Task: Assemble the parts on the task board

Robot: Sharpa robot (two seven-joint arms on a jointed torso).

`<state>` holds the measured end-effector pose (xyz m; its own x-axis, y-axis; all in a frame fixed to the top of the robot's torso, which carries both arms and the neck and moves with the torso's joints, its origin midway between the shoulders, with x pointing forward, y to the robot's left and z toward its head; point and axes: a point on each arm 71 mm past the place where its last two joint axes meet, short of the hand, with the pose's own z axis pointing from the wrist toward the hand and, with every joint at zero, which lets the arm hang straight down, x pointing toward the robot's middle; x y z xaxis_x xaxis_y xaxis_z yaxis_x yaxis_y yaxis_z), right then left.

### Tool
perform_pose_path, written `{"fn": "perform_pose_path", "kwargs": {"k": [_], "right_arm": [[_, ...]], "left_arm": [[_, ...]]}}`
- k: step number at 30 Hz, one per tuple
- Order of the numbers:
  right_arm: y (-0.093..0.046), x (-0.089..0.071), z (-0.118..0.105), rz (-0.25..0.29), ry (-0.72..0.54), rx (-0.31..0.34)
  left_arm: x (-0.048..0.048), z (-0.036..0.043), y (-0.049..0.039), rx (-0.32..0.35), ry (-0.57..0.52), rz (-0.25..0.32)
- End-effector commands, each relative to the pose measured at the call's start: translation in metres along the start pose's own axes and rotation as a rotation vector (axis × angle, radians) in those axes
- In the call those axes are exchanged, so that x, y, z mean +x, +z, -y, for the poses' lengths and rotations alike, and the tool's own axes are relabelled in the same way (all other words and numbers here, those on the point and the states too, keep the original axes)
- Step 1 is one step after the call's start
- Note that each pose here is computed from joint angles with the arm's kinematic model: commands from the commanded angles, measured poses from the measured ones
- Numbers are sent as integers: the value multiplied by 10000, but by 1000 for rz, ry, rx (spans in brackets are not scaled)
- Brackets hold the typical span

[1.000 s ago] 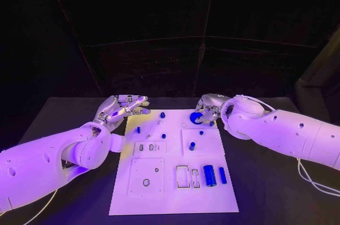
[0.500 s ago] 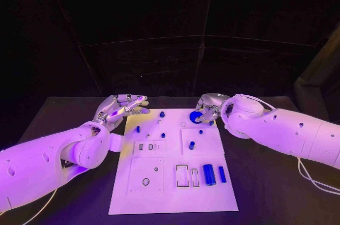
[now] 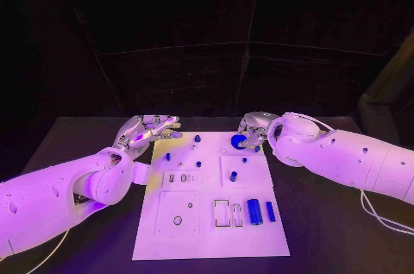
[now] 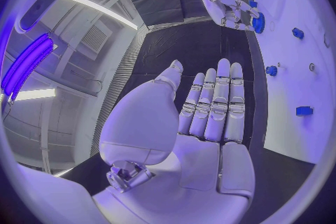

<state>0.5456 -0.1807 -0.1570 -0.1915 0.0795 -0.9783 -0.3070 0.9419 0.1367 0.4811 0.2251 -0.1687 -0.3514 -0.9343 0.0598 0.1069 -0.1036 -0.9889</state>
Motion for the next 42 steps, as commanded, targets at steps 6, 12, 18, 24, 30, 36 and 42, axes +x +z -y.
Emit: {"fn": "perform_pose_path", "kwargs": {"k": [6,12,18,24,30,36,42], "right_arm": [[-17,-19,-123,69,-45,-33],[-99,-119,-362,208,-60,-95],[-122,-148,-644,262,-76,-139],[-69,-133,-904,266,-73,-181],[19,-83,-1107,248,-74,-213],[101,-25,-1225,226,-74,-227],[161,47,-1307,188,-84,-233]], "left_arm": [[17,13,-2,3,-3,-19],[8,13,-4,4,-2,-18],[5,12,0,5,-2,-18],[1,10,5,8,-1,-15],[3,9,13,11,0,-13],[9,7,19,12,0,-13],[19,6,24,12,-1,-15]]}}
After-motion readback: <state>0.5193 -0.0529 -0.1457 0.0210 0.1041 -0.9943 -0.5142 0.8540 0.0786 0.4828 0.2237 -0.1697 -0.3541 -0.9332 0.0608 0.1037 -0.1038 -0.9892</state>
